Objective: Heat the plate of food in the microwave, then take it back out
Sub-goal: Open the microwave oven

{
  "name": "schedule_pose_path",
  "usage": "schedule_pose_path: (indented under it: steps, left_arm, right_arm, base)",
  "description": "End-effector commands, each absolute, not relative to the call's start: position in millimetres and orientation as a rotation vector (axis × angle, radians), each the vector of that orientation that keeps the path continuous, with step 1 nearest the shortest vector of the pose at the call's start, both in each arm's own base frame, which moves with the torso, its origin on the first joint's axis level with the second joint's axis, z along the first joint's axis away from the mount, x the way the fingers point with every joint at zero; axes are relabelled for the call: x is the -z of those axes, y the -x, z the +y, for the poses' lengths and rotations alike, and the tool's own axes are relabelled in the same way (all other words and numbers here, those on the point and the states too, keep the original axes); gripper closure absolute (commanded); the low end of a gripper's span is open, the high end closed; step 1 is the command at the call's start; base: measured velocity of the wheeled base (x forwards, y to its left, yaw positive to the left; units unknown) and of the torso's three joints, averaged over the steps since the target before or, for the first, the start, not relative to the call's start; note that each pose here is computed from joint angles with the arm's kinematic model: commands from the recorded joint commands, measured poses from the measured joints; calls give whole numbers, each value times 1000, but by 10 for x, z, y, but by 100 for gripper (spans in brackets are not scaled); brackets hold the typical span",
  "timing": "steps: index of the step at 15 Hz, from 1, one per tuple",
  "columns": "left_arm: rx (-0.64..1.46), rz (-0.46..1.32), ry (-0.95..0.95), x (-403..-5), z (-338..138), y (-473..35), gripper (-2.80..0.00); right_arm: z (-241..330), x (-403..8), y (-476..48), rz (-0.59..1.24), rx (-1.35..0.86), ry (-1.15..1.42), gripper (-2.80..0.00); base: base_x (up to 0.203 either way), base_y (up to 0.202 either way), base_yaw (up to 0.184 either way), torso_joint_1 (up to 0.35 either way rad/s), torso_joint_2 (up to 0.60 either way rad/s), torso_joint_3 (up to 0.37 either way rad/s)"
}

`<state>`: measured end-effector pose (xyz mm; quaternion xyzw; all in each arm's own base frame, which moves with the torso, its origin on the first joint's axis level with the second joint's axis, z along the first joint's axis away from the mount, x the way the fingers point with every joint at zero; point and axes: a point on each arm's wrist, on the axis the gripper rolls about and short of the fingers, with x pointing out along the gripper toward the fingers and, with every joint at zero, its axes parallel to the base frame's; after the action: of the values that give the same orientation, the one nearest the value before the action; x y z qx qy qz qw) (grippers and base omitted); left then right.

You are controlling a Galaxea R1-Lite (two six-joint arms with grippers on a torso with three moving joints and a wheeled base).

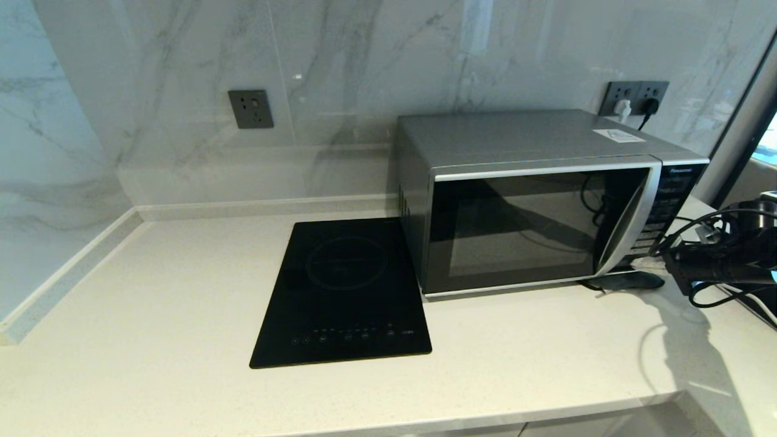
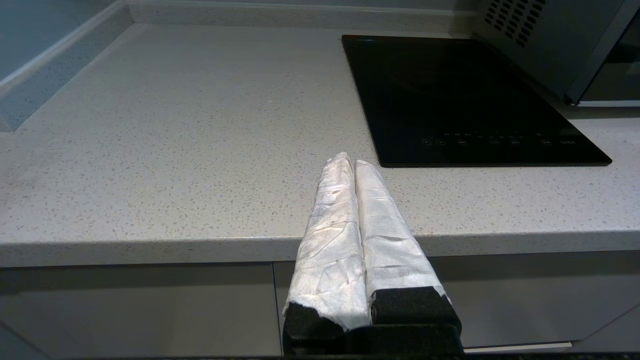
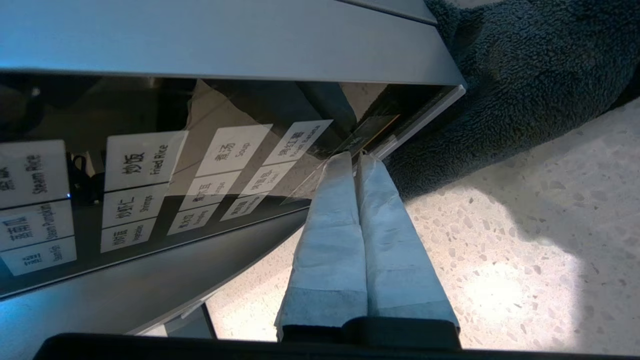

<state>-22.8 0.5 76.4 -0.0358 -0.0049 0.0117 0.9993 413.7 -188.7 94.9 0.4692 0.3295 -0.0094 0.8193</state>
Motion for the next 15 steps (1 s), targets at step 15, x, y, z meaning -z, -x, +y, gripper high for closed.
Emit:
schedule_pose_path:
  steps: [15]
  left_arm:
    - [-24, -9, 72, -765, 5, 227, 0]
  right_arm:
    - [-1575, -1926, -3518, 579, -29, -961, 0]
  base:
    - [0, 0, 0, 0, 0, 0]
